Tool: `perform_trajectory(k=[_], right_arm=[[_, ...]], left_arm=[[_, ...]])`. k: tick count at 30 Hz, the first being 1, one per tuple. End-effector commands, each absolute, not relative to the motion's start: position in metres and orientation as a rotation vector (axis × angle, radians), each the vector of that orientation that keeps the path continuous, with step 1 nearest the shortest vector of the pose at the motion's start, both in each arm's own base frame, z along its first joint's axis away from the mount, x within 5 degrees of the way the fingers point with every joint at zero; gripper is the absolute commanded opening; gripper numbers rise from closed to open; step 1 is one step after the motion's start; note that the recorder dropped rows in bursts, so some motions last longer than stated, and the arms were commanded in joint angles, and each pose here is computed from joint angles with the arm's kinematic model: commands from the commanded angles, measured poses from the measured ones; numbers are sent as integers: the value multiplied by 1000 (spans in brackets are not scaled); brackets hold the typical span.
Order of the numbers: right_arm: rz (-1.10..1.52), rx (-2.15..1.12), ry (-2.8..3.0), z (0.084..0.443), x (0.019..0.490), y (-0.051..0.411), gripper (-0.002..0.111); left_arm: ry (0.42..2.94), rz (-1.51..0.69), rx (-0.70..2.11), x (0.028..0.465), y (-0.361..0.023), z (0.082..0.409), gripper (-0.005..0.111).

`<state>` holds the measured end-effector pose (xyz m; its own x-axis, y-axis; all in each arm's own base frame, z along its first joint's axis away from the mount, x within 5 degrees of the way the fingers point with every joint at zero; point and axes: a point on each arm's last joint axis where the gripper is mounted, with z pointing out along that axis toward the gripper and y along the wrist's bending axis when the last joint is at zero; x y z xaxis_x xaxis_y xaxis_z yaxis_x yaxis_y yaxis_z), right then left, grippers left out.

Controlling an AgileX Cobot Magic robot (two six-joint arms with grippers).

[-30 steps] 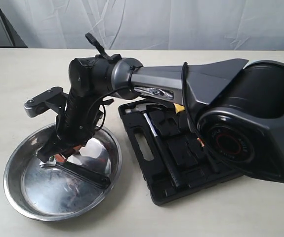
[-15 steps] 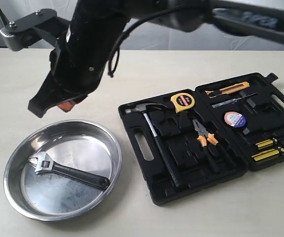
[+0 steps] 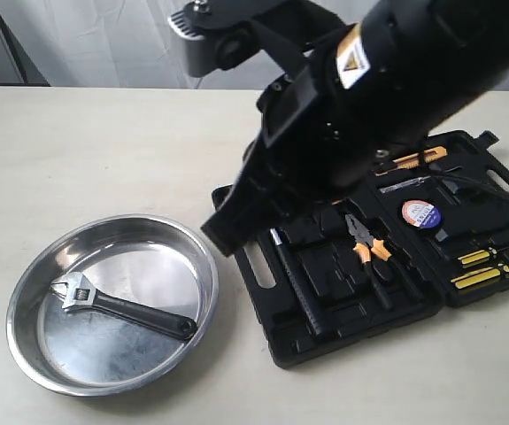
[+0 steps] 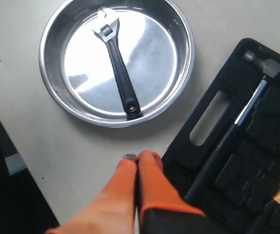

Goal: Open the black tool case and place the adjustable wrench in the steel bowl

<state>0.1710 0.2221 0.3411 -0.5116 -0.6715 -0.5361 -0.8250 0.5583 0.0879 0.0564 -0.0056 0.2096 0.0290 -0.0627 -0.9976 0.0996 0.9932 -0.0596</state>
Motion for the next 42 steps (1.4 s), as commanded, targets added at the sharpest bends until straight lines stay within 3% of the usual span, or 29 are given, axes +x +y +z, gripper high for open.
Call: perform_trajectory(k=[1, 11, 20, 28, 42], right_arm=[[481, -1201, 2341, 353, 160, 210, -1], [301, -804, 2132, 363, 165, 171, -1], [518, -471, 1791, 279, 136, 97, -1], [417, -186, 1585, 226, 86, 35, -1], [202, 67, 1434, 218, 55, 4, -1]], left_arm=[[1535, -126, 38, 56, -6, 209, 0], [1535, -126, 38, 56, -6, 209, 0], [1535, -126, 38, 56, -6, 209, 0], [1535, -126, 38, 56, -6, 209, 0], [1535, -126, 38, 56, -6, 209, 0]])
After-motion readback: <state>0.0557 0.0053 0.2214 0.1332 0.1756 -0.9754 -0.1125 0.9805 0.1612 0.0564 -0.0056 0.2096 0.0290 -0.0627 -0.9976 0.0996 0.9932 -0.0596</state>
